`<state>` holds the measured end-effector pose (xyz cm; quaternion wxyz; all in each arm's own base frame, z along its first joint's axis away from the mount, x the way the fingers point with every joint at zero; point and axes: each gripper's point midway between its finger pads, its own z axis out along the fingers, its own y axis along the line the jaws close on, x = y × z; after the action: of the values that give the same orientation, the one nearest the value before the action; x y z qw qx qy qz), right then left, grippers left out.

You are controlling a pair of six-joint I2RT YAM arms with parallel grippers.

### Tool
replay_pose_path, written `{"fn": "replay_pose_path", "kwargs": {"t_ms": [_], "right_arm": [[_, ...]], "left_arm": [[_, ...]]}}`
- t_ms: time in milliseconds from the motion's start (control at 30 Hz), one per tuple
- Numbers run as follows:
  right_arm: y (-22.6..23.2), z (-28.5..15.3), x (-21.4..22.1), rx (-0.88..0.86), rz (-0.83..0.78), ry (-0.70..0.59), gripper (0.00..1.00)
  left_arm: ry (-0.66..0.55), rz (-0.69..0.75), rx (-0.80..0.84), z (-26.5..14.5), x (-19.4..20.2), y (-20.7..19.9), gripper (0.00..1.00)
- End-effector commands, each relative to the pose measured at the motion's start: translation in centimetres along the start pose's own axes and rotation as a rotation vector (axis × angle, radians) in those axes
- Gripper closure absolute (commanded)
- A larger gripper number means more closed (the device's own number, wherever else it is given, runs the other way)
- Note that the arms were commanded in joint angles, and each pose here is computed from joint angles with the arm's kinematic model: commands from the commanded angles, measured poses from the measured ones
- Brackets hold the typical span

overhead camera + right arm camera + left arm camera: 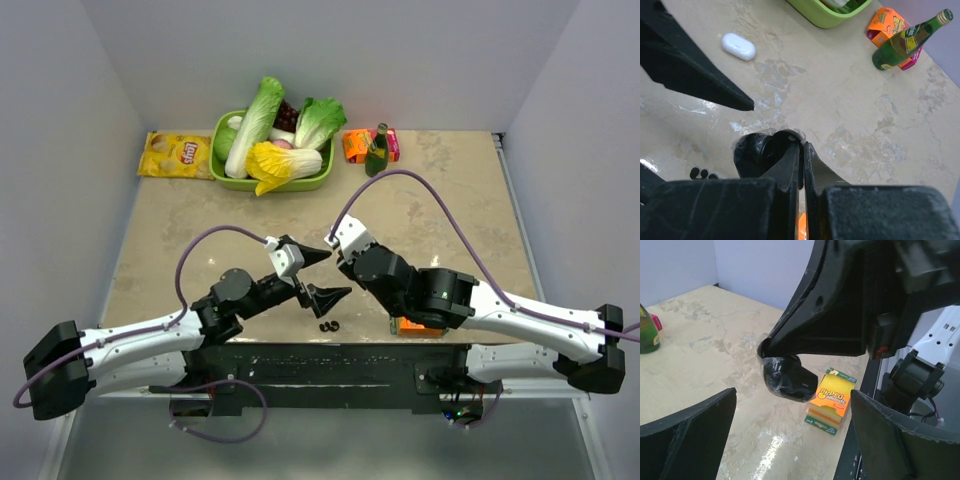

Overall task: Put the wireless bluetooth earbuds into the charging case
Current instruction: Adjust the charging case.

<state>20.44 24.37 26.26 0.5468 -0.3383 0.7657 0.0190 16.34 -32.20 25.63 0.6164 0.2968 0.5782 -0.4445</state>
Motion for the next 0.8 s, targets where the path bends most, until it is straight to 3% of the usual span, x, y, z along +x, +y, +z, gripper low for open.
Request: {"fn": "replay_pose_path", "kwargs": {"t_ms": [0,200,767], "right_arm": [[-1.2,-1.2,-2.0,0.038,-0.015,-0.054,1.00],[-0.7,-1.4,-2.0,0.020,-0.036,-0.062,1.00],[0.3,-1.3,-1.7,0.035,-0.087,-0.054,1.00]], "left_arm": [[0.052,-0.043,0.094,0.8,0.1,-0.4,0.00],[0.047,-0.034,0.137,1.0,-0.2,-0.3,0.02],[0.119,-0.019,0.236,2.5,0.4,-1.1,0.25]]}}
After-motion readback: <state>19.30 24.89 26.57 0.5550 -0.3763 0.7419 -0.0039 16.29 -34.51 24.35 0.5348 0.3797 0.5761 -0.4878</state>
